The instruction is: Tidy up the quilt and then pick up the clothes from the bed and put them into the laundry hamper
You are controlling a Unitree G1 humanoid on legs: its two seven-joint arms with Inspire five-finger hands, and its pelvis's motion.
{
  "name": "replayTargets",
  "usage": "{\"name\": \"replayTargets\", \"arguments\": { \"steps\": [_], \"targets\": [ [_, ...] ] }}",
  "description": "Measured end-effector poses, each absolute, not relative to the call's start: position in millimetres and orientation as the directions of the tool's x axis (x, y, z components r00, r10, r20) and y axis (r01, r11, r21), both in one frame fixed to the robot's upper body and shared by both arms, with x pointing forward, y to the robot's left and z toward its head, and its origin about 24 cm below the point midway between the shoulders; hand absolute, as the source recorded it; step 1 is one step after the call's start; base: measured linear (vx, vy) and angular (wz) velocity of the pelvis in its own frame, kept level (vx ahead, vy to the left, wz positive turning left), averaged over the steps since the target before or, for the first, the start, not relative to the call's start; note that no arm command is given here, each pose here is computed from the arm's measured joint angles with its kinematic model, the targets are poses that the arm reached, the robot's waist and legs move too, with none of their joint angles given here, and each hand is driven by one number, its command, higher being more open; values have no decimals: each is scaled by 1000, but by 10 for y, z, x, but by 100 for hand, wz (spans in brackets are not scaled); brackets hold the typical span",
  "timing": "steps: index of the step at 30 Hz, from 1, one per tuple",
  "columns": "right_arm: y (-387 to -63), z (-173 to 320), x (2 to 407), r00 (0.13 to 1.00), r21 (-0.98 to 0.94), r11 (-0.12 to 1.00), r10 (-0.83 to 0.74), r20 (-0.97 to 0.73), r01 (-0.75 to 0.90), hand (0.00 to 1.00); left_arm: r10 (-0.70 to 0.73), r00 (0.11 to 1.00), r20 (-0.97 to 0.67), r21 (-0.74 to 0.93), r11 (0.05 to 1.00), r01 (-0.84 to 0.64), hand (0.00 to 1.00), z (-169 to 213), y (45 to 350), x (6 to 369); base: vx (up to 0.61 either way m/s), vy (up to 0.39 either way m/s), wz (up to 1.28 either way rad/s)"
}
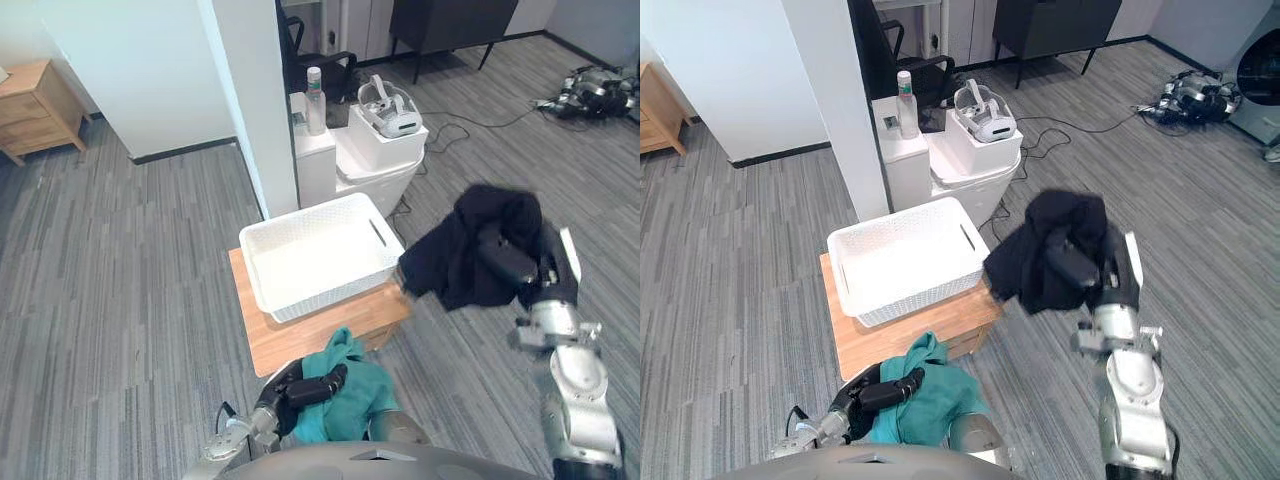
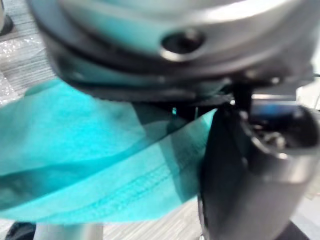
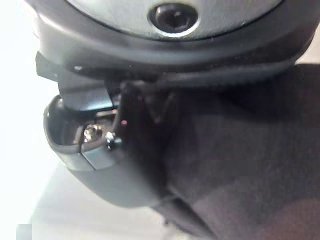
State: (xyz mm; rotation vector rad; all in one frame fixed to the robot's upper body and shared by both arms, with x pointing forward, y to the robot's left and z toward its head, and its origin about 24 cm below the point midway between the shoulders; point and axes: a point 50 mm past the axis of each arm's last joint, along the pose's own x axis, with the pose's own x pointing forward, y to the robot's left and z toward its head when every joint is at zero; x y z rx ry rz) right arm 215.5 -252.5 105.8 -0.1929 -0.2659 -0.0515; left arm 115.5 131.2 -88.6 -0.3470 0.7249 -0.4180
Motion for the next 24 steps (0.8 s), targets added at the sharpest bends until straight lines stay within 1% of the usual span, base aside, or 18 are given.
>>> {"name": "replayTargets", "arguments": {
  "steps": [4, 7, 12, 16, 18, 22, 24],
  "targets": [
    [-2331, 1347, 2375, 927, -268, 961, 162, 339, -70, 0, -457, 689, -563, -428, 874, 230, 0, -876, 1340, 1200, -35, -18, 16],
    [-2199, 1589, 2561, 893, -331, 932, 268, 361, -146, 0, -451, 693, -563, -428, 876, 221, 0, -878, 1329, 1208, -34, -20, 20],
    [-2023, 1727, 2723, 876, -342, 914, 338, 344, -218, 0, -446, 693, -566, -428, 878, 215, 0, -886, 1335, 1206, -20, -21, 17],
    [-1901, 1615, 2774, 887, -334, 897, 383, 256, -291, 0, -446, 693, -566, -434, 876, 209, 0, -888, 1323, 1207, -16, -5, 15],
    [-1819, 1495, 2850, 896, -318, 886, 406, 180, -337, 0, -438, 698, -567, -442, 876, 192, 0, -889, 1322, 1218, -37, 8, 16],
    [-1785, 1280, 2918, 914, -283, 886, 401, 68, -368, 0, -437, 690, -578, -445, 877, 182, 0, -901, 1327, 1201, -46, 1, 15],
    [-1730, 1131, 2939, 918, -271, 883, 397, 2, -382, 0, -431, 672, -603, -448, 879, 161, 0, -931, 1345, 1138, -40, -5, 13]
  ]
}}
